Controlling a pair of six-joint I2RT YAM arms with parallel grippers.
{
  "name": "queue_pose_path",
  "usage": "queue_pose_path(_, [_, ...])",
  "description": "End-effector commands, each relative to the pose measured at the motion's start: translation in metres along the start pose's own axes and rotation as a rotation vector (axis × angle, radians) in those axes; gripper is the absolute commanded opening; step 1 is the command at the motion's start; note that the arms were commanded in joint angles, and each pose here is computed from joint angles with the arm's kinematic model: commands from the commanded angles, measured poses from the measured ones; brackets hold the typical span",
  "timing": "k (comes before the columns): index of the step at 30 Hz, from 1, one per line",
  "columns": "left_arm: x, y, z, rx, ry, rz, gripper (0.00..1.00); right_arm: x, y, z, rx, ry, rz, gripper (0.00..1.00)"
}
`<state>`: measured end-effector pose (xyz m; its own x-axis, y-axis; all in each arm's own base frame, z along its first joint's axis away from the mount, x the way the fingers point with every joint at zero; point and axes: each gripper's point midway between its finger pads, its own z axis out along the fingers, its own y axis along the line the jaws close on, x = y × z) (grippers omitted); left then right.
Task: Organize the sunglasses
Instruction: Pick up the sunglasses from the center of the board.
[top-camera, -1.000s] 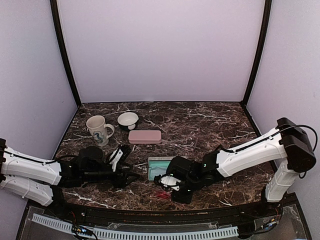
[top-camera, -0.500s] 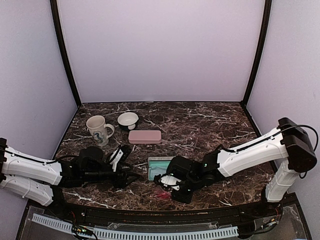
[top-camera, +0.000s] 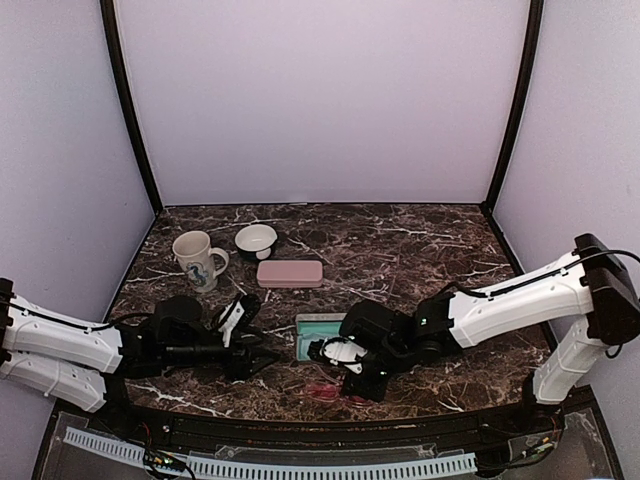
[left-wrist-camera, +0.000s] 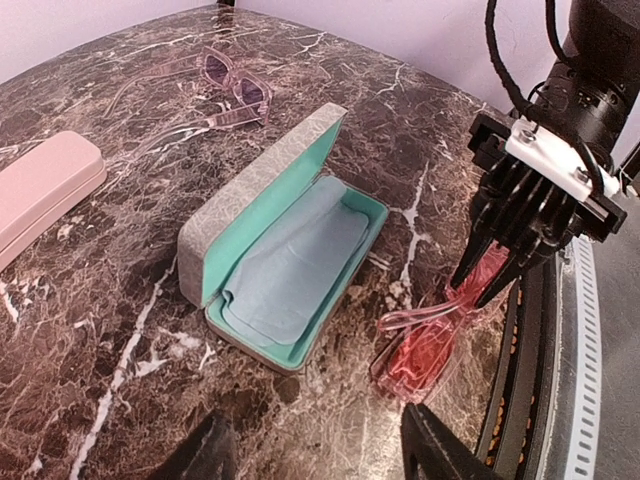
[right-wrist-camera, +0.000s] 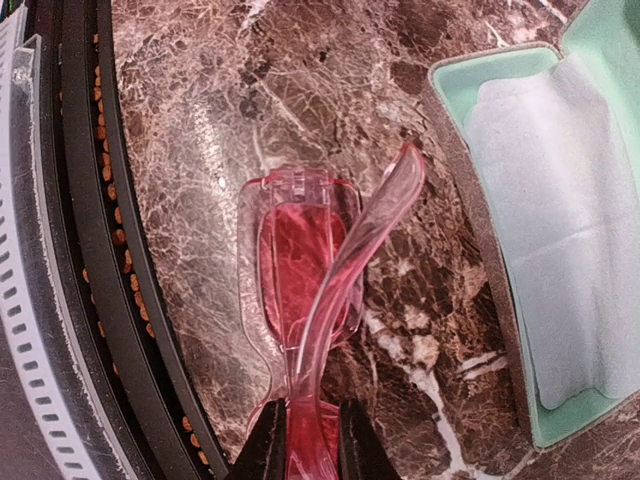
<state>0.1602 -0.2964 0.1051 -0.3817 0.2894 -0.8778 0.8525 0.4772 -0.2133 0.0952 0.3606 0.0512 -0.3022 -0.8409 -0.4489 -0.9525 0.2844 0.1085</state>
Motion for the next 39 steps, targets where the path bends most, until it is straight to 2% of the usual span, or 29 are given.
queue_pose_path(1, [-0.012,-0.007,-0.004,0.031,-0.053,0.046,0.58,-0.001,0.0,-0.004,-0.019,-0.019,0.004,0.0])
queue_pose_path(4, [-0.011,-0.007,-0.003,0.028,-0.047,0.047,0.58,0.001,-0.001,0.0,-0.02,-0.005,0.001,0.02])
queue_pose_path(10, [-0.009,-0.005,-0.003,0.02,-0.041,0.038,0.58,0.004,-0.001,0.006,-0.024,0.014,-0.001,0.13])
queue_pose_path(19, [-0.003,-0.002,-0.002,0.006,-0.022,0.018,0.58,0.008,-0.001,0.014,-0.019,0.037,0.0,0.16])
queue_pose_path(27, [0.0,0.001,-0.002,-0.012,-0.012,0.005,0.58,0.008,0.003,0.021,-0.007,0.053,-0.021,0.28])
queue_pose_path(39, [0.0,0.001,0.001,-0.007,-0.006,-0.001,0.57,-0.001,0.006,0.022,0.002,0.029,-0.024,0.41])
